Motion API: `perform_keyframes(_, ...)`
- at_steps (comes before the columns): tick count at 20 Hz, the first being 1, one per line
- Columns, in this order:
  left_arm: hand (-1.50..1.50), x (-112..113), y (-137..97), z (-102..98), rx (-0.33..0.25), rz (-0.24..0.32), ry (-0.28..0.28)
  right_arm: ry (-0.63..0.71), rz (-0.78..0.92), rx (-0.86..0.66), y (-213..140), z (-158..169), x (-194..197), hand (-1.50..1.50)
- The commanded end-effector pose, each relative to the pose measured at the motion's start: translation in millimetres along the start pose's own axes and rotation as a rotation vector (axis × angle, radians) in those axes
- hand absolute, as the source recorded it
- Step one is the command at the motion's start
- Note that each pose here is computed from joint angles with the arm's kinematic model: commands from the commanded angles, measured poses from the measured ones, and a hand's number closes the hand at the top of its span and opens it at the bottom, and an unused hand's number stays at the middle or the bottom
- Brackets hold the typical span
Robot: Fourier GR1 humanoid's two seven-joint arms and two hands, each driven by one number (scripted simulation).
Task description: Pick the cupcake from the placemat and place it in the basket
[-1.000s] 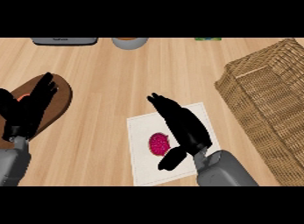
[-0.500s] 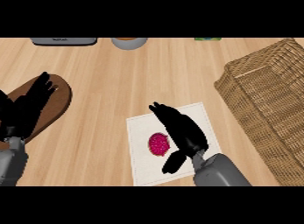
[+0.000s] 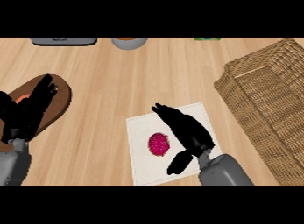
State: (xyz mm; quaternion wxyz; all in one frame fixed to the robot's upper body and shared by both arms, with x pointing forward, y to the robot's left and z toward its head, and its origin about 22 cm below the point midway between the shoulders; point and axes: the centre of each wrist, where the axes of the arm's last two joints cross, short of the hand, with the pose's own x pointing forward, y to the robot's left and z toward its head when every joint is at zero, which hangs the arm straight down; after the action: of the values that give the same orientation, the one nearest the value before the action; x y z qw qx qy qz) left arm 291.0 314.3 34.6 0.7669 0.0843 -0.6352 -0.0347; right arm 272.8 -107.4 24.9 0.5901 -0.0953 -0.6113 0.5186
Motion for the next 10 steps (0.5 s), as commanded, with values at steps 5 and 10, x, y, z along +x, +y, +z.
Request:
perform_keyframes(5, 0.0, -8.7, 6.3, 8.2, 0.016, 0.011, -0.008, -0.019, 0.013, 0.021, 30.4, -10.7, -4.3, -1.5)
perform_keyframes(10, 0.0, -0.5, 7.9, 3.3, -0.002, -0.006, 0.01, 0.037, 0.064, 0.003, 20.0, -12.5, -4.4, -1.5)
